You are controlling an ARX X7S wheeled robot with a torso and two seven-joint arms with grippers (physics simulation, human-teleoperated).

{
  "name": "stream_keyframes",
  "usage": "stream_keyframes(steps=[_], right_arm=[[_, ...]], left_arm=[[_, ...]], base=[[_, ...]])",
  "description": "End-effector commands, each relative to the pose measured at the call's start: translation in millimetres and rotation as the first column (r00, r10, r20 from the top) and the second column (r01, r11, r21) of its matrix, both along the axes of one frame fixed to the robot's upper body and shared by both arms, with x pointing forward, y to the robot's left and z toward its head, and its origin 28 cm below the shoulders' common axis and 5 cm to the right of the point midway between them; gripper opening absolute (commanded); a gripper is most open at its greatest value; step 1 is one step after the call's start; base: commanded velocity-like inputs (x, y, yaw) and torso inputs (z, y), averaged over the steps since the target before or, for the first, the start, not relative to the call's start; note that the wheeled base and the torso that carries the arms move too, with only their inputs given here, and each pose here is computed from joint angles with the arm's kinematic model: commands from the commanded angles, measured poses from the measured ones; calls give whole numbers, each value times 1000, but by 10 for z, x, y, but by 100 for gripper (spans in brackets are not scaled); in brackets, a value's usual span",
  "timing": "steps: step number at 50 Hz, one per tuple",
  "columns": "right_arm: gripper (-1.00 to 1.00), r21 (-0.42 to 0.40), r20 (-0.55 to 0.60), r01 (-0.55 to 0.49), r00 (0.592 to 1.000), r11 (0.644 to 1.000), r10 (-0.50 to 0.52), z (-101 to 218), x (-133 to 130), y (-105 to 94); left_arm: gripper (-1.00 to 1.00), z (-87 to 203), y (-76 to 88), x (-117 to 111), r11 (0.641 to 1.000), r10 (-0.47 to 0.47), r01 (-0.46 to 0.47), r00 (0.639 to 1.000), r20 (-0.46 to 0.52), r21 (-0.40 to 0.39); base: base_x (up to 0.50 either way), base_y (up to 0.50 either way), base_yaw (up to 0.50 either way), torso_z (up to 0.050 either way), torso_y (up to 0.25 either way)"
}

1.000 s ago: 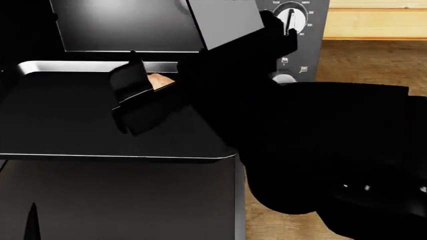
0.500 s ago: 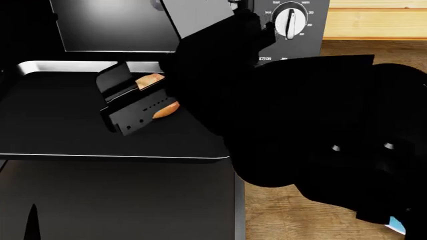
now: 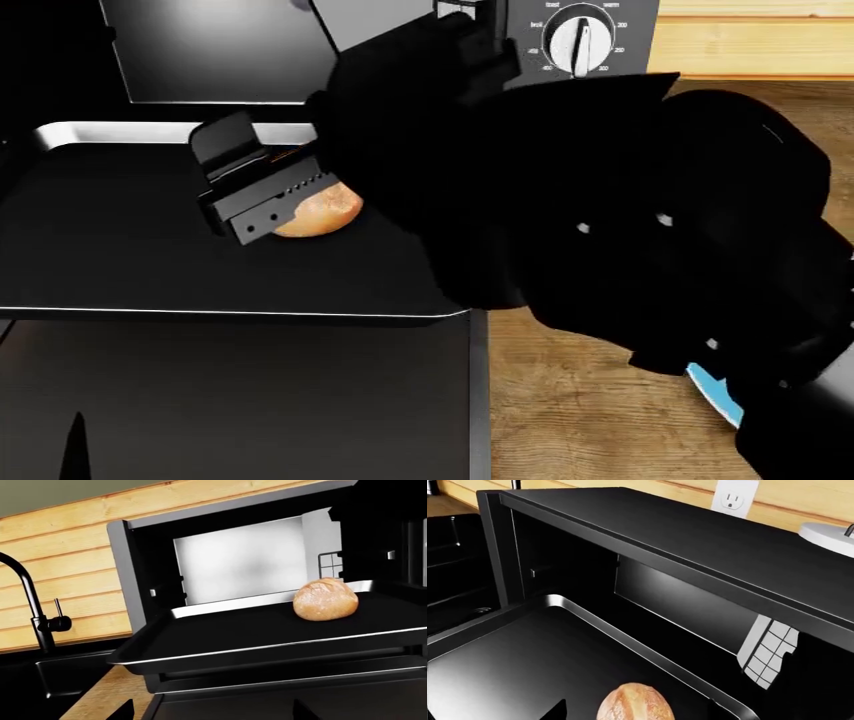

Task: Pick the bread from the tray and place it on the plate on the counter.

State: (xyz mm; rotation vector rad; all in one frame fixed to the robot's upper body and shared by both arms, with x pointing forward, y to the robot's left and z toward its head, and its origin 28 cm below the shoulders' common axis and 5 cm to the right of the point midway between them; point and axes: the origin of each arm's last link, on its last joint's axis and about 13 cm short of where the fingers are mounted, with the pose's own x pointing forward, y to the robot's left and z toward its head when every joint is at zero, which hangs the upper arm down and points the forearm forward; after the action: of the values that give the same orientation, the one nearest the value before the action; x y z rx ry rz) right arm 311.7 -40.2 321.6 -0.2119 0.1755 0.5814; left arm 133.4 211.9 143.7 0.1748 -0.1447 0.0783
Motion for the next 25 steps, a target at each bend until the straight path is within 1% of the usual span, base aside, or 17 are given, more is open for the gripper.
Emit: stream_keyframes(steps=[1,18,25], right_arm=[[100,-15,-10,-35,999,999,34,-10,94,106],[100,-53,-25,-57,998,997,56,-40,163,230],[100,-72,-40,-56,998,996,54,-84,249,274]], left_arm=[[100,11,19,-6,1000,20,-20,1000,12,6],[100,14,18,0,1000,13,-13,1000,11,5],[100,15,24,-1,1000,14,-14,1000,14,3]], base=[[0,0,0,0,0],[0,0,0,0,0],[0,0,0,0,0]])
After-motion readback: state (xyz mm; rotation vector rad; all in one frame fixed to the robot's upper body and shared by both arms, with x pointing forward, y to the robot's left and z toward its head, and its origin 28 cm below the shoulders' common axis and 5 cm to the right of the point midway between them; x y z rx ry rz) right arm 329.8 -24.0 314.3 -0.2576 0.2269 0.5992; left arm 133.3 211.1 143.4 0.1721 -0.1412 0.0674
